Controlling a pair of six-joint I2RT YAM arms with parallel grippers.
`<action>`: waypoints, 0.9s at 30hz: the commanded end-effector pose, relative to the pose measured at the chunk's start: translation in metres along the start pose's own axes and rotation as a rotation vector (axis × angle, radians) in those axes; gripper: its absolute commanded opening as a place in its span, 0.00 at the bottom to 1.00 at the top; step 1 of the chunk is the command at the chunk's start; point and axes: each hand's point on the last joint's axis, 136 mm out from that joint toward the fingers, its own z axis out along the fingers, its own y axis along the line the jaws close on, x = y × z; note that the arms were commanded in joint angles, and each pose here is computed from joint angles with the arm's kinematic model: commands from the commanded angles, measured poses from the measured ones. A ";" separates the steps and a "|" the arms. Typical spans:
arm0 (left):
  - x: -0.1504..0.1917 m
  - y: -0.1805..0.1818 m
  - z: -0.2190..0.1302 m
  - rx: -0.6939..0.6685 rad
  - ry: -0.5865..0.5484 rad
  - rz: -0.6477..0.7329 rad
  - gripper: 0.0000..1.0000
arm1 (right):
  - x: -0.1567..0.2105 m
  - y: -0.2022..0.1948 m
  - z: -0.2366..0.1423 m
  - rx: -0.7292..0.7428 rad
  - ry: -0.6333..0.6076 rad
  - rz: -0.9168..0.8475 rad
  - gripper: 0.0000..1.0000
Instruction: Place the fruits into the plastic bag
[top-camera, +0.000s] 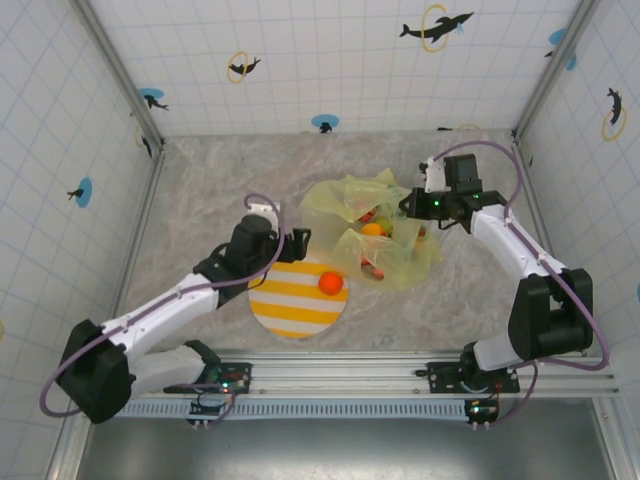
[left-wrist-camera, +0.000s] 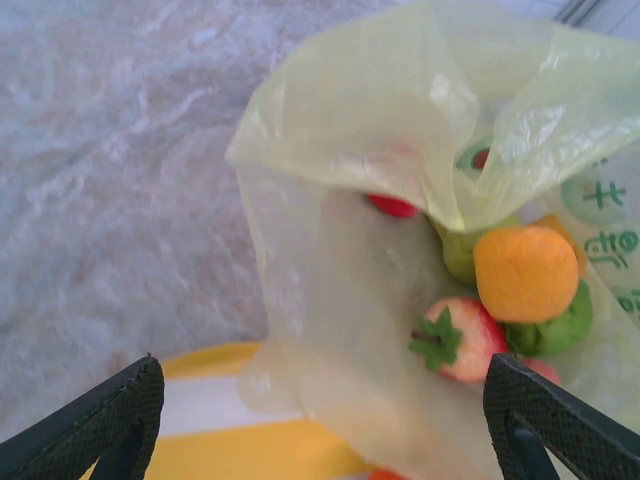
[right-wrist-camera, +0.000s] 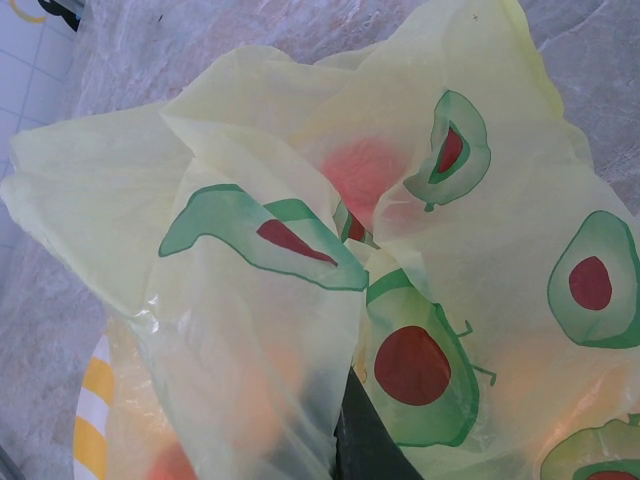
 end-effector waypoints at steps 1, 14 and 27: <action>0.038 -0.005 -0.006 0.073 0.088 -0.077 0.85 | -0.001 0.002 0.001 -0.006 -0.005 -0.011 0.06; 0.119 -0.034 0.005 0.139 0.252 0.102 0.90 | 0.003 0.001 0.003 -0.006 0.001 -0.008 0.06; 0.127 -0.049 0.030 0.191 0.273 0.103 0.90 | 0.004 -0.001 0.002 0.000 0.005 -0.010 0.06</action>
